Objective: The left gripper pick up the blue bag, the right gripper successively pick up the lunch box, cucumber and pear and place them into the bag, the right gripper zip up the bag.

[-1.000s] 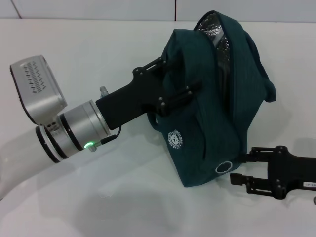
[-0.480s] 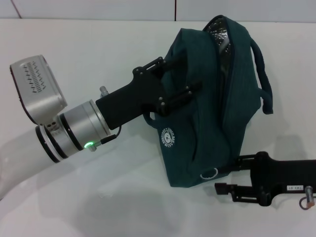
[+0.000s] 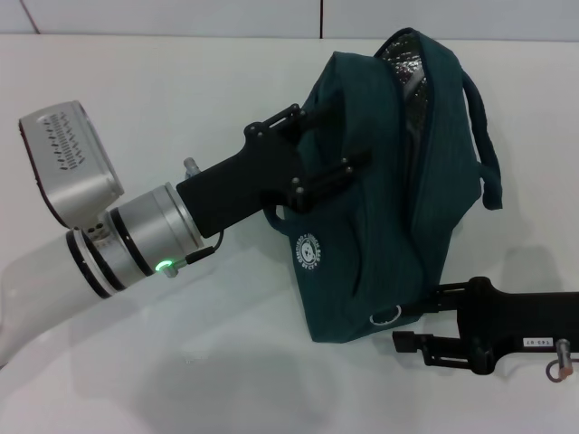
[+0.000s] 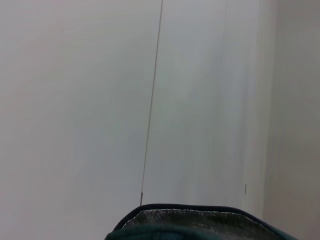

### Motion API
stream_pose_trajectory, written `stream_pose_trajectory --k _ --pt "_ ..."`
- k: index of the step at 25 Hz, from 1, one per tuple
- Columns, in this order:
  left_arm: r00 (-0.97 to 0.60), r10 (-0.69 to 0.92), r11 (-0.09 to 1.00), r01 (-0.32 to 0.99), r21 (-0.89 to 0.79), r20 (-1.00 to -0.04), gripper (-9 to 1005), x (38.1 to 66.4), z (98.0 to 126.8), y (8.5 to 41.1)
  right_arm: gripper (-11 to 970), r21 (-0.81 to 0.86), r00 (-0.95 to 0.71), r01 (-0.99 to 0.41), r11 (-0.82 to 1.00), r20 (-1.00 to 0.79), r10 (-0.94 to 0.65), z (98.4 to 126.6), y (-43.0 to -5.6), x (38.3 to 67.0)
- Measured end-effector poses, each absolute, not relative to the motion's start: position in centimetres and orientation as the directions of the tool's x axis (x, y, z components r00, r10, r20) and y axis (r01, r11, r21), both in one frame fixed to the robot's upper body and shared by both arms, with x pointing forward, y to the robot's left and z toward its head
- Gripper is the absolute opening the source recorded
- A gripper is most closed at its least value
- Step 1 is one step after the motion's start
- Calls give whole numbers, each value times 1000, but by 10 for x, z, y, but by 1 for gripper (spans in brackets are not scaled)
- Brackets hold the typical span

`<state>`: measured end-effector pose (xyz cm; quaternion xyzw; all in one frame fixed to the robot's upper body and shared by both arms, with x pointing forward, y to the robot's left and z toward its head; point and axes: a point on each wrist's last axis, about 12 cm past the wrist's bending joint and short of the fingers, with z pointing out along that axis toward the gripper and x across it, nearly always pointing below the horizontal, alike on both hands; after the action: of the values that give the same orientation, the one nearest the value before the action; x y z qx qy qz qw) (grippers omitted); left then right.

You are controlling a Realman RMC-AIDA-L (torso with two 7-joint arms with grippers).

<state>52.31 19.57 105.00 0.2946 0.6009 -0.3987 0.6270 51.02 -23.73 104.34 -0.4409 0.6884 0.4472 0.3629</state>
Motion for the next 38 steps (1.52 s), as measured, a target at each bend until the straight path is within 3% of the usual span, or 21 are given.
stream_pose_trajectory --k 34,38 --pt "-44 -165 510 852 -123 -985 726 521 1050 192 344 237 -279 -957 167 -910 -307 1044 -218 516" --pt "-43 -172 510 851 -126 -984 726 518 1049 191 170 191 -231 -968 160 -928 -292 1044 -220 514"
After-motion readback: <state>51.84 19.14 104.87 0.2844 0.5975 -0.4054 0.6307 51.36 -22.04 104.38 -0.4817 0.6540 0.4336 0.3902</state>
